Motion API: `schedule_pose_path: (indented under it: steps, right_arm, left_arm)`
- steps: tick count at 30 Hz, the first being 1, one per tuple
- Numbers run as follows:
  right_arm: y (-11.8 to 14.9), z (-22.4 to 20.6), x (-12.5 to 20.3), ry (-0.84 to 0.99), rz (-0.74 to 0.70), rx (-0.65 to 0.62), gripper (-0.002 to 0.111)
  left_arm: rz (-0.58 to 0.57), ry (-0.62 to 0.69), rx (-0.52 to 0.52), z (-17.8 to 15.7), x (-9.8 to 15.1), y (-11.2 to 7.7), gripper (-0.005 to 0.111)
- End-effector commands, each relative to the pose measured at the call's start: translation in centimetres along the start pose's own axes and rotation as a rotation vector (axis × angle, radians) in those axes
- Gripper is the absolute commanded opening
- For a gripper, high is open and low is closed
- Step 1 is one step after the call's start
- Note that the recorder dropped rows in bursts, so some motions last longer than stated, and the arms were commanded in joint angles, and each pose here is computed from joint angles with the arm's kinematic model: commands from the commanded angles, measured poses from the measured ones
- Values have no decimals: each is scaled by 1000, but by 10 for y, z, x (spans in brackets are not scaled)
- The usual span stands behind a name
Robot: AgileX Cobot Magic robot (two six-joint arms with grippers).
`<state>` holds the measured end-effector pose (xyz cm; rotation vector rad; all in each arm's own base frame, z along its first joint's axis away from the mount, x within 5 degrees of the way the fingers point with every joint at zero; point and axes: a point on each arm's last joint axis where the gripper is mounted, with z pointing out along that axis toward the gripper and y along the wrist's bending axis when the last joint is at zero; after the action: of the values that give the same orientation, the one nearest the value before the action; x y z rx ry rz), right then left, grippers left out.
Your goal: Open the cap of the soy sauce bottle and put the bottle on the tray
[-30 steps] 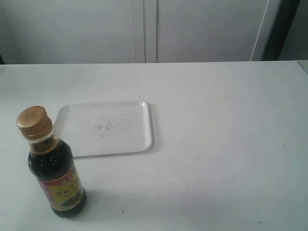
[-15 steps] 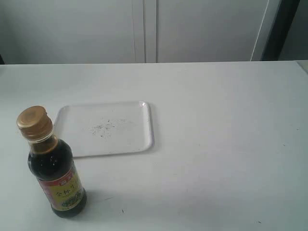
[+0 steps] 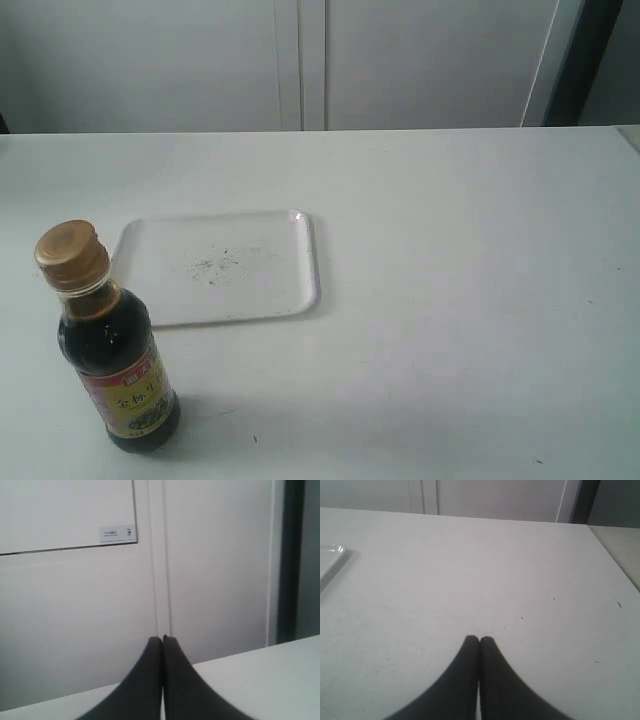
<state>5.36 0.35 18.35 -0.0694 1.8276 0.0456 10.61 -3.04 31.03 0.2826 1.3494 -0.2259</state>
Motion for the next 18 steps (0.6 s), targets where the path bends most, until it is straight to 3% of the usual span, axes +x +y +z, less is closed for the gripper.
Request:
schedule_pose_path:
  steps: [1,15,18]
  right_arm:
    - [0,0,1,-2,-2,0,0]
    - [0,0,1,-2,-2,0,0]
    - [0,0,1,-2,-2,0,0]
  left_arm:
    - [3,4,165,18,-10,-9,0]
    - [-81,86,507,55,-15,-23,0]
    - [-95,90,570,58,-14,-26,7]
